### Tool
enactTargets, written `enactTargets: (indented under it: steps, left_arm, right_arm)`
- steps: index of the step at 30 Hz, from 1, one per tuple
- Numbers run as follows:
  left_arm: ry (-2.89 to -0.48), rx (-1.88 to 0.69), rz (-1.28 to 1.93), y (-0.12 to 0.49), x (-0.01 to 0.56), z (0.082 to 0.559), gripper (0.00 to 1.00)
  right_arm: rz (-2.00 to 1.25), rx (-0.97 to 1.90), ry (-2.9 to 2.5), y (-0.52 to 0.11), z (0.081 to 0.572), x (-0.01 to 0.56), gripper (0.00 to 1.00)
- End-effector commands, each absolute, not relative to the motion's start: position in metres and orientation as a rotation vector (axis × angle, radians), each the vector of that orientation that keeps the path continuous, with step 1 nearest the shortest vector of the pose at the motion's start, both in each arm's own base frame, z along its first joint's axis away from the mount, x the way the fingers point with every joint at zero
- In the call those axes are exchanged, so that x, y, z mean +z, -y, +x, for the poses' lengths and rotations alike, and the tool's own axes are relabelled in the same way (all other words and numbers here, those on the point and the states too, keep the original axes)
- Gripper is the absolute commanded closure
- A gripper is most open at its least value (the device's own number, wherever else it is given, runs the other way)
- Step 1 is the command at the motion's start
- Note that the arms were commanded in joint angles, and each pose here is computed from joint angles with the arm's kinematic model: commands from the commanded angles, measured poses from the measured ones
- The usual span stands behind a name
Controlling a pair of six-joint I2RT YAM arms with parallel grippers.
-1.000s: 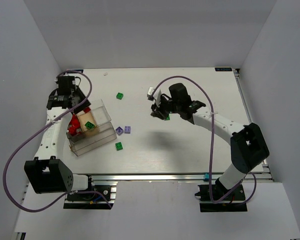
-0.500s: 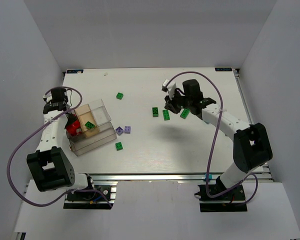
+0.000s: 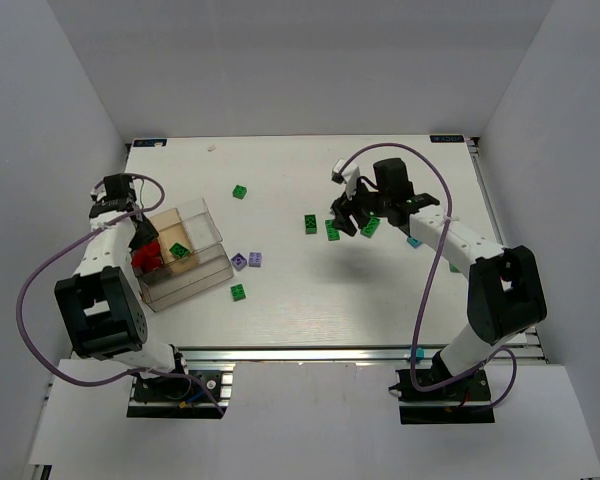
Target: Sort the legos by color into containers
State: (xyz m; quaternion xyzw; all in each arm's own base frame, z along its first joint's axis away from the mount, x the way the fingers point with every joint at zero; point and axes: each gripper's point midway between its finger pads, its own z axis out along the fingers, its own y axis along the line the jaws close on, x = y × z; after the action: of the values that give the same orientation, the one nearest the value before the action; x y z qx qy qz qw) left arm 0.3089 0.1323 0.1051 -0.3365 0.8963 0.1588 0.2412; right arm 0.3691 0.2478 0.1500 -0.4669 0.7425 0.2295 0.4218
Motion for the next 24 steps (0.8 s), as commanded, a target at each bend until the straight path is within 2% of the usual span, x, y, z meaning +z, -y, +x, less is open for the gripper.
enactTargets:
  steps: [1,4,6,7,8,9,10,11,12,13,14,15,17,18,19,22,24]
  left_arm:
    - [-2.367,0.395,-0.906,-0.136,0.131,0.326,0.26]
    - [-2.347,0.345,-0.894,-0.130,0.143,0.328,0.28]
    - [-2.345,0.235,-0.850,-0.114,0.151,0.335,0.39]
    - [-2.338,0.166,-0.798,-0.100,0.160,0.338,0.50]
    - [-2.337,0.078,-0.747,-0.086,0.164,0.342,0.76]
    - [-2.354,-0.129,-0.672,-0.056,0.167,0.346,0.86]
    - [-2.331,-0.234,-0.630,-0.039,0.170,0.345,0.91]
    - [-2.328,-0.339,-0.577,-0.018,0.173,0.344,0.94]
    - [-2.322,-0.504,-0.530,0.009,0.178,0.341,0.94]
    - [-2.326,-0.576,-0.495,0.025,0.179,0.337,0.92]
    - [-2.343,-0.642,-0.463,0.040,0.175,0.329,0.88]
    - [-2.376,-0.706,-0.397,0.064,0.175,0.320,0.78]
    - [-2.447,-0.783,-0.343,0.092,0.169,0.301,0.67]
    - [-2.492,-0.813,-0.276,0.112,0.165,0.289,0.55]
    - [-2.523,-0.829,-0.257,0.122,0.162,0.281,0.51]
    - [-2.675,-0.814,-0.155,0.152,0.143,0.246,0.38]
    - [-2.731,-0.734,-0.132,0.157,0.134,0.235,0.34]
  right_arm:
    - [-1.177,0.598,-1.789,-0.251,0.368,0.177,0.33]
    - [-1.183,0.611,-1.780,-0.250,0.365,0.179,0.33]
    - [-1.186,0.625,-1.774,-0.250,0.363,0.179,0.38]
    - [-1.188,0.634,-1.769,-0.251,0.362,0.179,0.51]
    - [-1.193,0.654,-1.764,-0.252,0.361,0.179,0.61]
    - [-1.195,0.673,-1.759,-0.254,0.359,0.181,0.71]
    - [-1.197,0.692,-1.759,-0.256,0.357,0.180,0.87]
    - [-1.206,0.723,-1.755,-0.258,0.353,0.180,0.94]
    - [-1.215,0.738,-1.753,-0.260,0.351,0.180,0.98]
    - [-1.218,0.749,-1.756,-0.261,0.350,0.179,0.98]
    - [-1.217,0.753,-1.759,-0.261,0.348,0.178,0.97]
    - [-1.219,0.762,-1.755,-0.264,0.346,0.178,0.94]
    - [-1.218,0.769,-1.766,-0.263,0.346,0.174,0.75]
    - [-1.222,0.774,-1.770,-0.265,0.344,0.173,0.67]
    - [-1.217,0.770,-1.781,-0.265,0.347,0.171,0.55]
    - [-1.208,0.754,-1.815,-0.263,0.351,0.167,0.42]
    - [-1.193,0.733,-1.833,-0.261,0.354,0.165,0.40]
